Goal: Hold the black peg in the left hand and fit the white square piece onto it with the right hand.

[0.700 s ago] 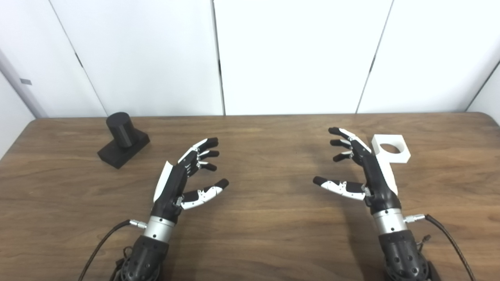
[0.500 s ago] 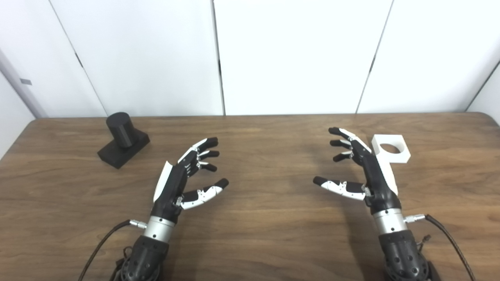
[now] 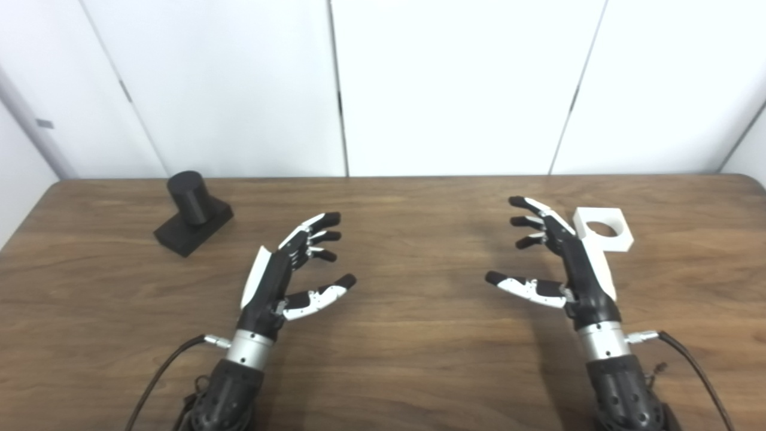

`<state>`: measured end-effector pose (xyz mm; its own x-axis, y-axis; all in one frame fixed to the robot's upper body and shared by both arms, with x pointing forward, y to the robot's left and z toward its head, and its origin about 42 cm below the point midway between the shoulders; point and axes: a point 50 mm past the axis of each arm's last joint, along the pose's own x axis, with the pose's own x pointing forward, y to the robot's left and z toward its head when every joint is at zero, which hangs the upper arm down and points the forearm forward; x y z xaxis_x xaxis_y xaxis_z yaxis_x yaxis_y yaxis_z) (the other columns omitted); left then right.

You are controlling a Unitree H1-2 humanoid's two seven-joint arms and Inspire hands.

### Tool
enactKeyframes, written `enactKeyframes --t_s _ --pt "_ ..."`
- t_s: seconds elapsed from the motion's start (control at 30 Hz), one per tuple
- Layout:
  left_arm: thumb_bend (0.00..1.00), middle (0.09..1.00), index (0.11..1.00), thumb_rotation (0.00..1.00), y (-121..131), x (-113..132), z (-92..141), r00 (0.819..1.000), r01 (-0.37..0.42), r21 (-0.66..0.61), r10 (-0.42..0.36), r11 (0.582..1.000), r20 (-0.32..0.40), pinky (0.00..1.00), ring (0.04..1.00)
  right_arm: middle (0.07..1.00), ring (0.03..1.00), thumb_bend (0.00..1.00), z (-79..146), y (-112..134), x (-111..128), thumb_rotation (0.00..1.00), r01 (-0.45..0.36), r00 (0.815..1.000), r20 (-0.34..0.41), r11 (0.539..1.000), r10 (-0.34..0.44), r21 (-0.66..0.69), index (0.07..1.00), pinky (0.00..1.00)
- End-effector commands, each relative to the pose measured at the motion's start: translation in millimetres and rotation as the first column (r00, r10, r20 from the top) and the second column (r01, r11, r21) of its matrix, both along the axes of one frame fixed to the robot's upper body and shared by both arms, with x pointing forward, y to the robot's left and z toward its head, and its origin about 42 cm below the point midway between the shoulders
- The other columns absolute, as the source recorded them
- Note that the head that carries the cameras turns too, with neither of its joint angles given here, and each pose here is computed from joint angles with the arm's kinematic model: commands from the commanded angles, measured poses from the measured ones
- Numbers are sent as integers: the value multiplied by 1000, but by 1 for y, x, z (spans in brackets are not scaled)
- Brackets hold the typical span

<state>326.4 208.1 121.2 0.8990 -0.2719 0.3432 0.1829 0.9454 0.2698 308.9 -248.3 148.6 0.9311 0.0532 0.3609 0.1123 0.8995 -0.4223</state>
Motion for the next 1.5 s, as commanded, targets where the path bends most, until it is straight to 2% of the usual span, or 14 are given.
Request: enactKeyframes --t_s 0.0,0.23,0.4,0.5,0.6,0.9,1.03,1.2,1.3,1.47 --pt "606 848 822 52 -14 8 14 996 21 -10 -20 1000 86 637 784 858 737 581 16 -8 5 0 -20 997 69 1000 21 -5 799 573" --pt "611 858 822 61 -39 8 8 998 21 -17 -20 1000 61 634 790 863 740 562 20 -25 1 0 -21 999 47 1000 20 8 789 578" --pt "610 852 819 47 -53 10 4 998 20 -3 -20 1000 60 631 792 867 742 525 27 -26 -3 0 -27 999 34 999 26 32 815 568" --pt "608 848 811 72 -55 12 2 998 11 16 -12 1000 65 631 794 856 720 488 30 -23 -4 0 -25 999 41 1000 24 17 818 533" --pt "603 841 811 62 -56 12 2 997 7 20 -8 1000 72 620 785 828 691 504 32 -21 -5 0 -23 998 51 1000 23 2 792 478" --pt "599 809 794 39 -54 12 4 996 -1 23 -1 1000 88 588 750 820 679 484 35 -18 -6 0 -26 998 51 1000 26 -3 784 452" --pt "641 764 749 19 -50 13 15 987 -65 48 58 997 148 539 685 819 669 478 36 -18 -5 0 -24 999 45 1000 24 -2 781 440" --pt "732 686 693 40 -34 21 36 968 -127 77 107 989 226 538 630 809 651 488 37 -19 -6 0 -23 999 41 1000 22 15 770 433" --pt "748 690 682 29 -21 26 50 958 -158 101 128 982 256 512 635 807 642 487 38 -20 -6 0 -21 999 40 1000 20 17 770 428" --pt "751 693 673 4 0 33 70 953 -176 159 128 971 275 525 648 810 641 485 39 -21 -7 0 -21 999 31 1000 20 22 780 430"
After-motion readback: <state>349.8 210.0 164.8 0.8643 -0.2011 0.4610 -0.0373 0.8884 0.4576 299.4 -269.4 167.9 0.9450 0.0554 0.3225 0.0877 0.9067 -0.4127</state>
